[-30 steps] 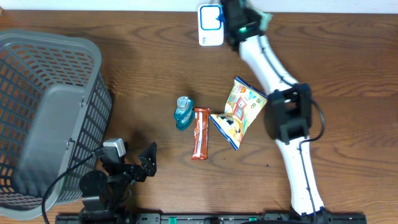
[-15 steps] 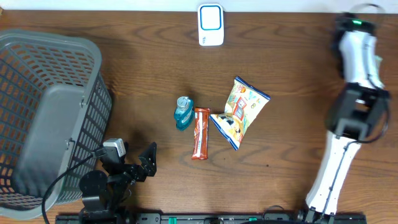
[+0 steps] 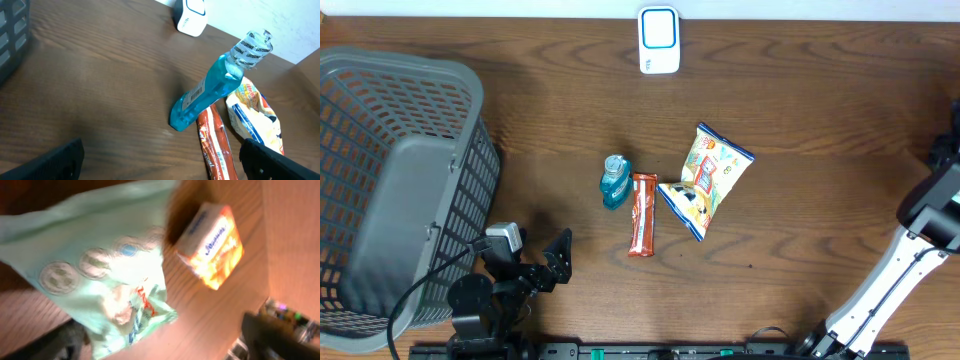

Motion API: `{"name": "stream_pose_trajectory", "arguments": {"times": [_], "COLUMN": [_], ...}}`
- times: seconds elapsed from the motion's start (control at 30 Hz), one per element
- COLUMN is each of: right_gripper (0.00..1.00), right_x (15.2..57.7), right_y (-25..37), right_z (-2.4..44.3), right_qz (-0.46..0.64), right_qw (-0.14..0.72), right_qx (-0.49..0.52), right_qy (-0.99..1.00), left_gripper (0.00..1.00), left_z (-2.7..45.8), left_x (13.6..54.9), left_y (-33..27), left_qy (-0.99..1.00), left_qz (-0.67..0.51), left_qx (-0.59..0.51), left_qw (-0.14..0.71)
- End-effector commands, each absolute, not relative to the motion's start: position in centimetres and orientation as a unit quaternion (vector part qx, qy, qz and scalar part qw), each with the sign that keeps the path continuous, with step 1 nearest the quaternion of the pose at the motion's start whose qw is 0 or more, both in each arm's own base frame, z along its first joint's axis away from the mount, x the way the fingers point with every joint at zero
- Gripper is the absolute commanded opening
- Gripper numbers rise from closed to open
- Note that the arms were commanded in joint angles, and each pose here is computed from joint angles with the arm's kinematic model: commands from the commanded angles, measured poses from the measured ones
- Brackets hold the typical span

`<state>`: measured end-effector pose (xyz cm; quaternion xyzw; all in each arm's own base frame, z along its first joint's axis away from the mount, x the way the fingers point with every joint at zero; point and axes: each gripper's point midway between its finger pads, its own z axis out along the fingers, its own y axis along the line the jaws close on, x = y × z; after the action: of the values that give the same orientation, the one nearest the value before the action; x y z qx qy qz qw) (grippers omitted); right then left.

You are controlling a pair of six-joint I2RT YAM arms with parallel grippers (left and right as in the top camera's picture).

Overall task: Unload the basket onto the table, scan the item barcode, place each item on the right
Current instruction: 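Swing the wipes pack to the right and drop it off the table edge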

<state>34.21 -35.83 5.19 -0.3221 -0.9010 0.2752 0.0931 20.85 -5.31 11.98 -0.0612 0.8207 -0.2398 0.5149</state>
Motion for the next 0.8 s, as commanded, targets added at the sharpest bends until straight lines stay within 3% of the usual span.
{"name": "stream_pose_trajectory", "arguments": {"times": [0.0,0.2,0.4,0.53,0.67,0.7,0.73,0.77], "right_gripper": [0.99,0.99,0.99,0.99,0.98,0.8,0.42,0.14], "right_x": [34.6,38.4,43.1,43.8,44.1,43.6,43.0,42.4], "right_y": [-35.7,-32.8,-23.2,-15.5,-5.5,-3.2,-1.1,0.4], "right_z": [8.1,14.7,25.2,28.8,28.8,28.2,27.4,26.6], "right_qz": [0.225,0.116,-0.082,-0.171,-0.242,-0.244,-0.238,-0.228], "right_qw": [0.035,-0.102,-0.263,-0.266,-0.209,-0.183,-0.157,-0.134], "right_qx": [-0.365,-0.36,-0.298,-0.296,-0.214,-0.191,-0.164,-0.147], "right_qy": [-0.903,-0.92,-0.914,-0.901,-0.923,-0.933,-0.944,-0.953], "left_gripper": [0.99,0.99,0.99,0.99,0.99,0.99,0.99,1.0], "left_z": [11.0,11.0,11.0,11.0,11.0,11.0,11.0,11.0], "left_x": [20.6,20.6,20.6,20.6,20.6,20.6,20.6,20.6], "left_y": [-5.4,-5.4,-5.4,-5.4,-5.4,-5.4,-5.4,-5.4], "left_qy": [0.829,0.829,0.829,0.829,0.829,0.829,0.829,0.829], "left_qz": [-0.241,-0.241,-0.241,-0.241,-0.241,-0.241,-0.241,-0.241], "left_qx": [-0.061,-0.061,-0.061,-0.061,-0.061,-0.061,-0.061,-0.061], "left_qw": [0.501,0.501,0.501,0.501,0.501,0.501,0.501,0.501]}}
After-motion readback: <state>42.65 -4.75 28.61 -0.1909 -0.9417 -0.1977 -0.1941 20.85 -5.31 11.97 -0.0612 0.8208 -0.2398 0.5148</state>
